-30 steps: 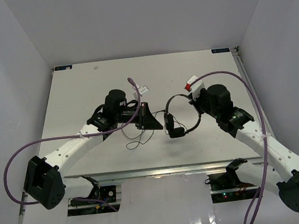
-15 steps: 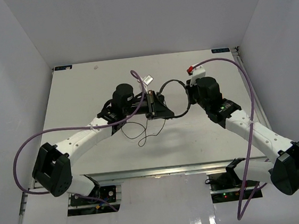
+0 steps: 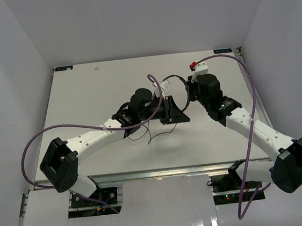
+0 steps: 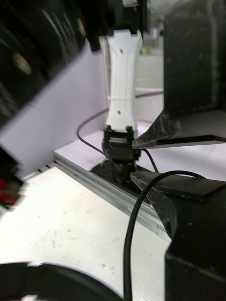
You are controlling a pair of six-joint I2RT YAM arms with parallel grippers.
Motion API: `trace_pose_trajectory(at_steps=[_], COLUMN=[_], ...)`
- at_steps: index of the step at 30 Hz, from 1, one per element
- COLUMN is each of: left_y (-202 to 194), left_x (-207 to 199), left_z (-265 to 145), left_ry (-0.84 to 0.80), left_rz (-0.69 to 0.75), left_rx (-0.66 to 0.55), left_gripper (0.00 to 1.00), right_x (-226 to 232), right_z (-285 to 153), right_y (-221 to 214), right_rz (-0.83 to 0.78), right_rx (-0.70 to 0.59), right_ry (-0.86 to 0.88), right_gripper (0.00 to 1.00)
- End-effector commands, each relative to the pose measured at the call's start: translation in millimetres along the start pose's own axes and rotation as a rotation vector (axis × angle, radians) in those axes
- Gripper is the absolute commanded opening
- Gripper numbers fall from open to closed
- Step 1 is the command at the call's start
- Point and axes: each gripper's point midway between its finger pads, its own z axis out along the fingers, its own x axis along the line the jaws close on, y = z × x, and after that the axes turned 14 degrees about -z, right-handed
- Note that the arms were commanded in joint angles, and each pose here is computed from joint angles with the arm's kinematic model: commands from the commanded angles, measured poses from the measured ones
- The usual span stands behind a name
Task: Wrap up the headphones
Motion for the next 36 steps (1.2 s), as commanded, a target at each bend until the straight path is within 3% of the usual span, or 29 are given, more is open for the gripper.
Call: trace_pose_trajectory(at_steps=[1, 7, 13, 28, 30, 32, 36], left_y=[-26, -60, -86, -61, -61, -63, -50], left_x=[-5, 7, 56, 102, 106, 114, 145], left_z=[2, 2, 2, -23, -24, -24, -36], left_ry=[-0.007, -0.029, 0.014, 0.076, 0.076, 0.100, 0.281], left_rz=[0.220, 0.409, 0.571, 0.800, 0.802, 0.818, 0.884], left_rx=[-0.037, -0.064, -0.112, -0.368, -0.372, -0.354, -0.366], left_gripper=[0.39, 0.43, 0.43, 0.29, 0.35, 0.49, 0.57], right_x=[-15, -18, -21, -17, -14, -14, -7], right_z=[-15, -27, -40, -66, -69, -72, -81], right_y=[71, 81, 94, 106, 106, 109, 114], right_rz=[0.106, 0.138, 0.191, 0.351, 0.351, 0.334, 0.253], right_rx=[-0.183, -0.184, -0.183, -0.154, -0.157, -0.169, -0.199], right_ry=[-0.021, 0.016, 0.066, 0.286, 0.306, 0.317, 0.380], right_gripper=[0.08, 0.08, 0.08, 0.08, 0.08, 0.08, 0.08])
